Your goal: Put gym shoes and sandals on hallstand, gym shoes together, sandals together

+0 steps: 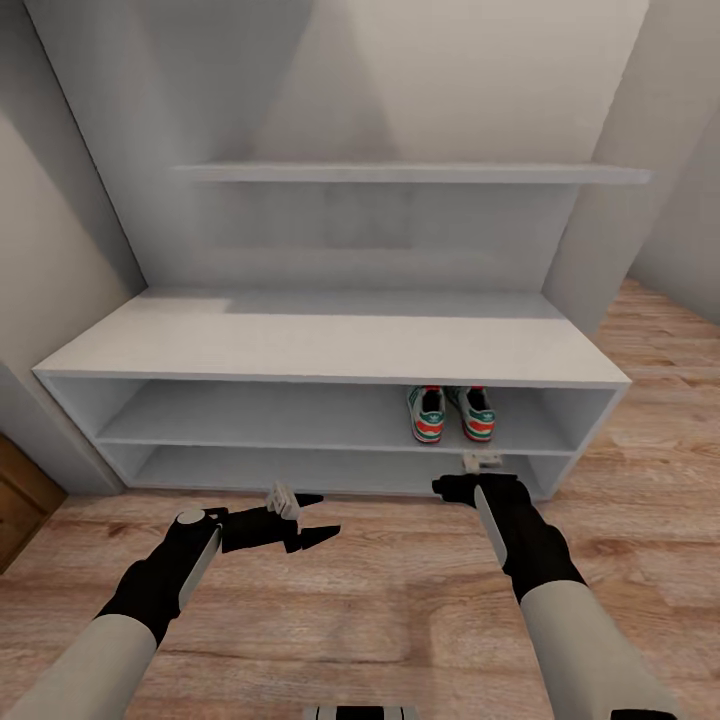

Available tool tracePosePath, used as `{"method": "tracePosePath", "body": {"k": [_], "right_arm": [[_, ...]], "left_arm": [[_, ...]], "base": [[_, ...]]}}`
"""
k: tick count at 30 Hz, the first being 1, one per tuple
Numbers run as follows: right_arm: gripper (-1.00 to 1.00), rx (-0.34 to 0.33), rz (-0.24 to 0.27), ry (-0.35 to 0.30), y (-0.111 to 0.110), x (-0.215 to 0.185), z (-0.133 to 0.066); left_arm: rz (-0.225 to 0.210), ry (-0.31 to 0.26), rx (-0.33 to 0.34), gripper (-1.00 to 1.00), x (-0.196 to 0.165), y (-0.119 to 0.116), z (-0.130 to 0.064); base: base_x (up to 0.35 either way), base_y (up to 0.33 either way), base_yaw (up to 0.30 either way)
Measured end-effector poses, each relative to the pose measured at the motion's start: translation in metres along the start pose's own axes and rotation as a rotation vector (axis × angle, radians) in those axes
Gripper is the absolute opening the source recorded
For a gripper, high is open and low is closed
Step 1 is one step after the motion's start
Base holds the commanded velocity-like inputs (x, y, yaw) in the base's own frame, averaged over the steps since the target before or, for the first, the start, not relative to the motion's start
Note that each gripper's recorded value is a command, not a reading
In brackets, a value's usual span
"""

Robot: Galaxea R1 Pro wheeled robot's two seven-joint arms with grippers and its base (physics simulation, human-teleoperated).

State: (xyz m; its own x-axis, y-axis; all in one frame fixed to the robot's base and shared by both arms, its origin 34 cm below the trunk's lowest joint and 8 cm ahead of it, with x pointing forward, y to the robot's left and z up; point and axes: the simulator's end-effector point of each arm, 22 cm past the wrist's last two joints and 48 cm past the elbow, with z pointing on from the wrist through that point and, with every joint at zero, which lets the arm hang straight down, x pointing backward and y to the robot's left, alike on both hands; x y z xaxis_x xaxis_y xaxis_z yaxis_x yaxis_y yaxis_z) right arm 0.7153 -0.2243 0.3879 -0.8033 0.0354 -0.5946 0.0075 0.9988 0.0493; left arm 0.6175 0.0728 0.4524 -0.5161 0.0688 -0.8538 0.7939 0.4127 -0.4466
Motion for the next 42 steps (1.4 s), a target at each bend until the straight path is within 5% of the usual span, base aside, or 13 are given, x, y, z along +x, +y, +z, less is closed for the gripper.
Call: {"method": "tracePosePath", "body": {"k": [3,4,5,35,42], "right_arm": [[1.0,-0.001,0.003,-0.022,0.0,-0.009,-0.004],[1.0,-0.002,0.01,-0.098,-0.001,-0.038,-0.019],[1.0,-0.002,0.01,-0.106,-0.001,-0.041,-0.02],[1.0,-0.006,0.017,-0.159,0.001,-0.063,-0.046],[1.0,0.009,0.086,-0.19,-0.019,-0.076,-0.064]], "left_arm": [[0.0,0.0,-0.002,1.0,0.0,0.0,0.0],[-0.001,0.0,-0.005,1.0,0.0,0.001,0.0],[-0.001,0.0,-0.005,1.0,0.0,0.001,0.0],[0.036,-0.017,-0.015,1.0,-0.022,-0.007,-0.008],[0.068,-0.032,-0.018,1.0,-0.039,-0.015,-0.013]], "base": [[0.0,0.0,-0.071],[0.0,0.0,-0.23],[0.0,0.0,-0.242],[0.0,0.0,-0.285],[0.0,0.0,-0.274]]}}
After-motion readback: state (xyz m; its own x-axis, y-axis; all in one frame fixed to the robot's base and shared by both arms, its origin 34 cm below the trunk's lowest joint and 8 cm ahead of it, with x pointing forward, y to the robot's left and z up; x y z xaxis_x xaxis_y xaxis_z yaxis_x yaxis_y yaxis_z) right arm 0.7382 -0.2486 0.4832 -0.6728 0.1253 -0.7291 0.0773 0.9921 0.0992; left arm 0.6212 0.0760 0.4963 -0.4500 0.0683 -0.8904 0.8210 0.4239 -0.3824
